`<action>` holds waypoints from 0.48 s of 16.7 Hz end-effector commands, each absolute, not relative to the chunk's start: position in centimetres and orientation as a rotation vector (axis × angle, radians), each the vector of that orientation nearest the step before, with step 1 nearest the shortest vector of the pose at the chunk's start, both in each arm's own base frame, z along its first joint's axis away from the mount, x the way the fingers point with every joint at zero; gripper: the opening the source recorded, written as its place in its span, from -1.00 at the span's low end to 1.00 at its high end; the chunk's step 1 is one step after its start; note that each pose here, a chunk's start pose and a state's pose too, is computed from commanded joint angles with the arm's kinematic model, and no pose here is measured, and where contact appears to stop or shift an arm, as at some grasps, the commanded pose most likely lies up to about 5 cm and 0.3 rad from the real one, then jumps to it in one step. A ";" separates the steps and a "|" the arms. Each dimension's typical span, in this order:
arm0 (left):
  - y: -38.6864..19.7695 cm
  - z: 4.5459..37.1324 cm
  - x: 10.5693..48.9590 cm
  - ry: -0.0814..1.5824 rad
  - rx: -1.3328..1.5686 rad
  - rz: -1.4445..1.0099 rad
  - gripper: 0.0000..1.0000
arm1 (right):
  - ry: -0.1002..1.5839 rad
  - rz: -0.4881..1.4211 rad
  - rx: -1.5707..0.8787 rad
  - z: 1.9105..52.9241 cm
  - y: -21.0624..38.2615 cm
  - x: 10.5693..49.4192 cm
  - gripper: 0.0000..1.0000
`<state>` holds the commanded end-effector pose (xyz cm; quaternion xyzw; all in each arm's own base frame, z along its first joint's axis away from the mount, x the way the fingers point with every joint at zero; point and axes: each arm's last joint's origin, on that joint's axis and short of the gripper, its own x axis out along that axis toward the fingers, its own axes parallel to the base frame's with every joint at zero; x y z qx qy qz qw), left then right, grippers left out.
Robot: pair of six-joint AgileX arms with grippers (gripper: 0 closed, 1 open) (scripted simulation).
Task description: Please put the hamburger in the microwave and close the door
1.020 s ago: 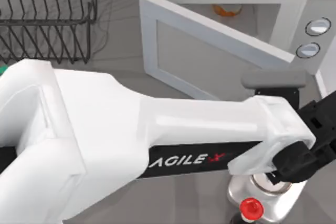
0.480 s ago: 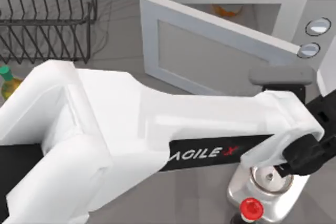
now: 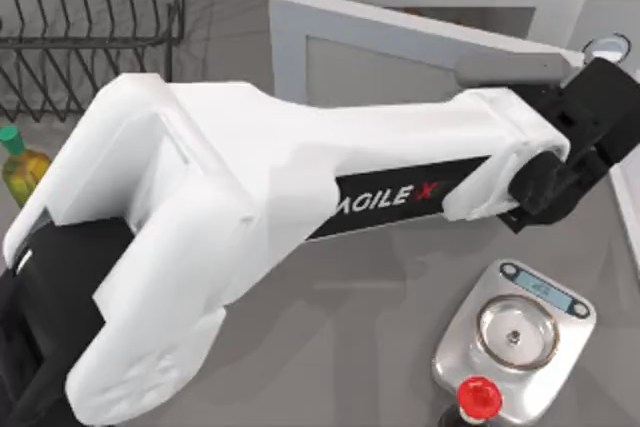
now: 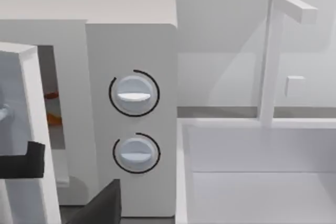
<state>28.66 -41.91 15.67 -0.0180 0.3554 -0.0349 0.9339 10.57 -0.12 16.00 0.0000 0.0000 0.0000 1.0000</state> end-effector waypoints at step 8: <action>-42.4 15.0 30.7 0.736 -0.019 -0.068 -1.00 | 0.000 0.000 0.000 16.0 -0.1 10.6 1.00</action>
